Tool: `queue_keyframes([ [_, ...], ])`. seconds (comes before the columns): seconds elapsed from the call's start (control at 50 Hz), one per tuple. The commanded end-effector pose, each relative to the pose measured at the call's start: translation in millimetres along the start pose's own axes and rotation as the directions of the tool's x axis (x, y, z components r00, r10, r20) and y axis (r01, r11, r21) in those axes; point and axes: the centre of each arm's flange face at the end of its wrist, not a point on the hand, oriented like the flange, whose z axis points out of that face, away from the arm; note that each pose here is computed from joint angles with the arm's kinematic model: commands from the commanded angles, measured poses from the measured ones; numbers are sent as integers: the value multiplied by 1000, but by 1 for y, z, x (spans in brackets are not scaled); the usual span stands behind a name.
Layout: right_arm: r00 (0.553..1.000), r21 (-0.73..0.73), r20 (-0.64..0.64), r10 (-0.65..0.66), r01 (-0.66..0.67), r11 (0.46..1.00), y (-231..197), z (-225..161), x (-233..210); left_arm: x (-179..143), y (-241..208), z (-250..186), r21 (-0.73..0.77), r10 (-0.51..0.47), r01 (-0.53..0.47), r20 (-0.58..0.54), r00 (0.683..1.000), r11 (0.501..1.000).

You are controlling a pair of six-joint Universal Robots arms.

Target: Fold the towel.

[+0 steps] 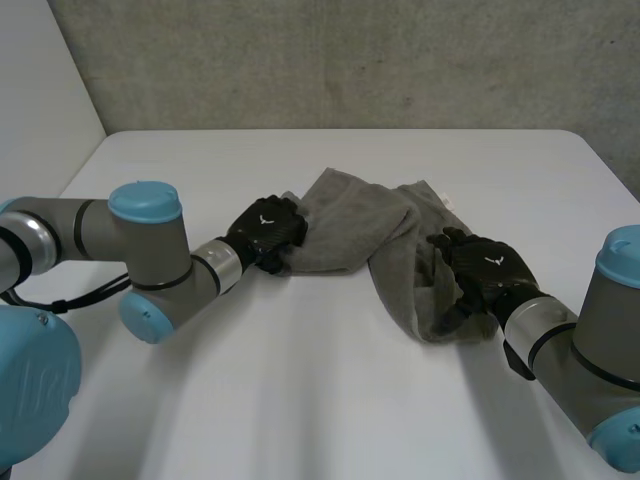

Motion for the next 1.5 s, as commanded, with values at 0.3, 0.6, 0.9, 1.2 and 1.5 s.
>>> queue_keyframes([
  [0.3,996,-4,39,-82,83,997,1,0,-2,17,-35,-66,-37,36,-35,7,999,999],
  [0.6,988,9,69,-138,138,990,-2,0,-5,-23,-7,-146,-212,103,-70,145,984,975],
  [0.9,993,-19,91,-79,81,997,-2,-3,-7,-5,-49,-125,-72,207,-204,36,978,976],
  [1.2,984,-86,152,89,-77,993,14,5,-16,-14,-56,-52,27,35,-37,66,997,999],
  [1.5,988,-74,139,62,-52,996,12,10,-10,14,-25,-25,-43,-145,143,-49,988,989],
])
